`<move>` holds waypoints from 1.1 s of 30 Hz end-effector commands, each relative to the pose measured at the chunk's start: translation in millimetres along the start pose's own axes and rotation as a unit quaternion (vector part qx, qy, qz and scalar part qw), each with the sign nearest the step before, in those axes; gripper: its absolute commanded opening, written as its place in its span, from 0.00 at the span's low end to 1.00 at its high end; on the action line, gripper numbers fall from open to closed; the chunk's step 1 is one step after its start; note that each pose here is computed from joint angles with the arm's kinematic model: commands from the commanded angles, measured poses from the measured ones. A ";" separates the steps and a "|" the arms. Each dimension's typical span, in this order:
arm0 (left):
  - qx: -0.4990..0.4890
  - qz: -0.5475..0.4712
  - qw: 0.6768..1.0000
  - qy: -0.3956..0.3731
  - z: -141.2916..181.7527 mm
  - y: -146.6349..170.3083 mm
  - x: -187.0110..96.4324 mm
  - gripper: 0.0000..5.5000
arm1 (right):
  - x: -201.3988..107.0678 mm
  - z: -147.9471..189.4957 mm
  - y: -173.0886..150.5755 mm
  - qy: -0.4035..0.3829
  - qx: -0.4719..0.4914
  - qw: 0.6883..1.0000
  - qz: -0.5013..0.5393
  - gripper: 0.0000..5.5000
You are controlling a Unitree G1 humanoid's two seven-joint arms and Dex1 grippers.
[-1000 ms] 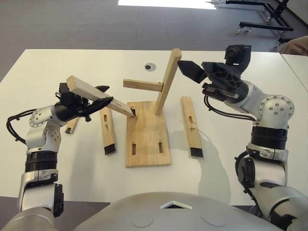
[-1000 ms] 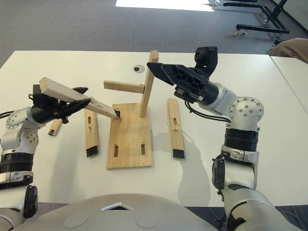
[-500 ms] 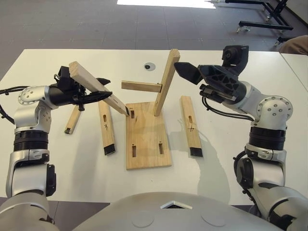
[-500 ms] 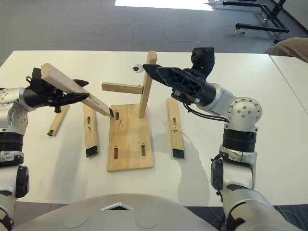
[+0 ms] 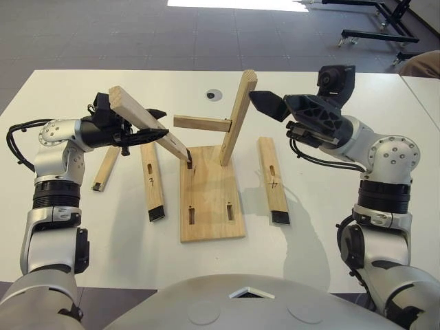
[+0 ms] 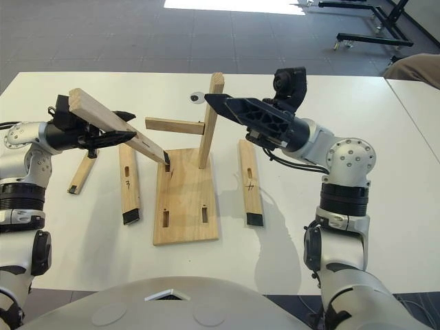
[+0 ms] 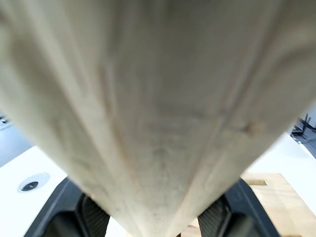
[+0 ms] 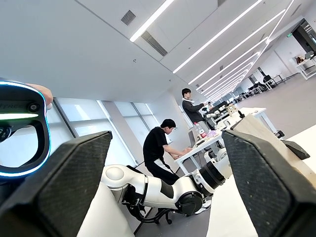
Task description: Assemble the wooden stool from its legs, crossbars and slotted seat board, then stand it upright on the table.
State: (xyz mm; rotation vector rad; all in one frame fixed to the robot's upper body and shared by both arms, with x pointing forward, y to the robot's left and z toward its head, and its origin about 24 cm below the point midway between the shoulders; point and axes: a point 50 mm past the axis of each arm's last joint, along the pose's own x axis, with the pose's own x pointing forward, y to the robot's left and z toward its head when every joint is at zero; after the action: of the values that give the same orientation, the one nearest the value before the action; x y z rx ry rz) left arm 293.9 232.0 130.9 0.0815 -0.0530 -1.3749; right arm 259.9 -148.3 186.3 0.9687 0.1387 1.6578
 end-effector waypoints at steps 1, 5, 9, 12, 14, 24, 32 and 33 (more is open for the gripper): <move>0.002 -0.025 0.999 0.031 6.8 -0.1 -1.0 0.37 | 4.0 6.8 2.9 0.011 -0.015 1.000 0.000 0.74; -0.006 -0.043 0.998 0.053 5.7 -0.5 1.4 0.37 | 4.4 8.8 3.1 0.014 -0.019 1.000 -0.001 0.74; -0.017 -0.057 0.996 0.073 1.9 -3.4 3.6 0.37 | 3.3 12.7 3.3 0.015 -0.025 1.000 -0.007 0.74; -0.026 -0.050 0.996 0.074 -2.7 -4.8 3.2 0.37 | 3.3 13.8 3.2 0.016 -0.029 0.999 -0.009 0.74; -0.031 -0.043 0.996 0.070 -5.0 -3.8 2.4 0.37 | 4.8 16.0 3.9 0.016 -0.036 0.999 -0.005 0.74; -0.043 -0.042 0.997 0.057 -8.1 -1.2 5.2 0.37 | 32.9 57.3 -24.3 0.054 -0.153 0.986 -0.038 0.74; -0.045 -0.058 0.996 0.053 -10.3 0.2 14.9 0.37 | 20.6 64.4 -52.8 0.082 -0.177 0.978 -0.073 0.74; -0.046 -0.059 0.996 0.053 -10.8 -0.2 15.2 0.37 | 20.9 66.2 -52.0 0.081 -0.179 0.978 -0.069 0.74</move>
State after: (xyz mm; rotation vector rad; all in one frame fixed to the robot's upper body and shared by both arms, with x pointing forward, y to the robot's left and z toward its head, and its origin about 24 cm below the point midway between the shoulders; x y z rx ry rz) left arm 298.6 221.8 131.0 0.0855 0.0408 -1.4730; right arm 339.7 -138.1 197.6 0.5671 0.0629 1.5457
